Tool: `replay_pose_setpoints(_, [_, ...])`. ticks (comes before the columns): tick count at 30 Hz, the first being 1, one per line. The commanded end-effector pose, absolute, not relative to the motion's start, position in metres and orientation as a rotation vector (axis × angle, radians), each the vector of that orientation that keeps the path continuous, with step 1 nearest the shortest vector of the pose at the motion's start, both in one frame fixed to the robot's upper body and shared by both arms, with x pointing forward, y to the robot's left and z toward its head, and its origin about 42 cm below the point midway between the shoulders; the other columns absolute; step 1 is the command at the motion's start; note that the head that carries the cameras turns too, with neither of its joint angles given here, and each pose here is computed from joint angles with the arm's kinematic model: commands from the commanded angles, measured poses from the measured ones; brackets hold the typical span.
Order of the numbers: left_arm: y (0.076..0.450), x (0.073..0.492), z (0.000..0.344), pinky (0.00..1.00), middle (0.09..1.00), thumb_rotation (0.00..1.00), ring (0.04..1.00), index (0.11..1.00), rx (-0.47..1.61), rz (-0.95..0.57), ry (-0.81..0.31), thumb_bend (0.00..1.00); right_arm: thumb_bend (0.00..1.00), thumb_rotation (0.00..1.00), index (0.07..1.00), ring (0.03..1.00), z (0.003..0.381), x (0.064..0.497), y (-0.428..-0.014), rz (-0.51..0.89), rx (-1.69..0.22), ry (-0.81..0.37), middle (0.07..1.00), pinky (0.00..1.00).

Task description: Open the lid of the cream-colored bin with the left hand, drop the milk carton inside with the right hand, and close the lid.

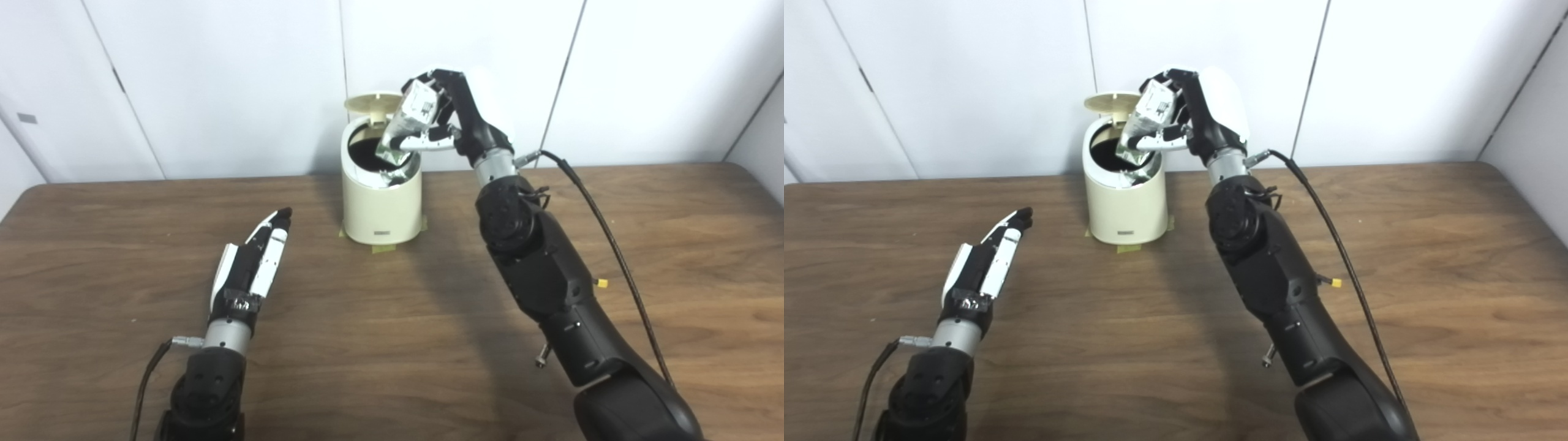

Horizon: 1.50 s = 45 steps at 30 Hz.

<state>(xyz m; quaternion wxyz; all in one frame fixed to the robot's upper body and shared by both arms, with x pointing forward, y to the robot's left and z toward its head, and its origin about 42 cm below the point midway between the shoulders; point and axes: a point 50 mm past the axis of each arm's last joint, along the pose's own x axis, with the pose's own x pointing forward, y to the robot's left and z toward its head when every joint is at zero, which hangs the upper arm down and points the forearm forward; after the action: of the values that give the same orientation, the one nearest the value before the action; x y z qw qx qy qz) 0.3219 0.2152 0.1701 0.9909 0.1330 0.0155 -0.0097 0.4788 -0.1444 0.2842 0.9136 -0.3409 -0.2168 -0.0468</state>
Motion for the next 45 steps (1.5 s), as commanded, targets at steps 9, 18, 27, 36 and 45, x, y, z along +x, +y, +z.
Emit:
replay_pose_setpoints(9, [0.213, 0.327, 0.186, 1.00, 0.921, 0.92, 0.956, 0.911, 0.275, -0.024, -0.039, 0.38, 0.51, 0.00, 0.545, 0.369, 0.340, 0.488, -0.173, -0.255, -0.723, -0.586, 0.486, 0.33])
replay_pose_setpoints(18, [0.215, 0.328, 0.188, 1.00, 0.924, 0.93, 0.963, 0.916, 0.289, -0.029, -0.037, 0.36, 0.51, 0.00, 0.545, 0.373, 0.338, 0.484, -0.177, -0.252, -0.692, -0.584, 0.490, 0.32])
replay_pose_setpoints(27, [0.215, 0.328, 0.186, 1.00, 0.918, 0.92, 0.961, 0.914, 0.283, -0.032, -0.031, 0.36, 0.51, 0.00, 0.547, 0.375, 0.335, 0.472, -0.173, -0.229, -0.702, -0.595, 0.491, 0.33])
replay_pose_setpoints(36, [0.215, 0.329, 0.185, 1.00, 0.928, 0.92, 0.961, 0.922, 0.282, -0.033, -0.019, 0.36, 0.51, 0.00, 0.549, 0.372, 0.333, 0.463, -0.155, -0.163, -0.708, -0.610, 0.482, 0.34])
replay_pose_setpoints(45, [0.214, 0.330, 0.183, 1.00, 0.953, 0.91, 0.981, 0.925, 0.275, -0.040, -0.015, 0.36, 0.51, 0.00, 0.545, 0.378, 0.331, 0.453, -0.129, -0.063, -0.722, -0.613, 0.482, 0.36])
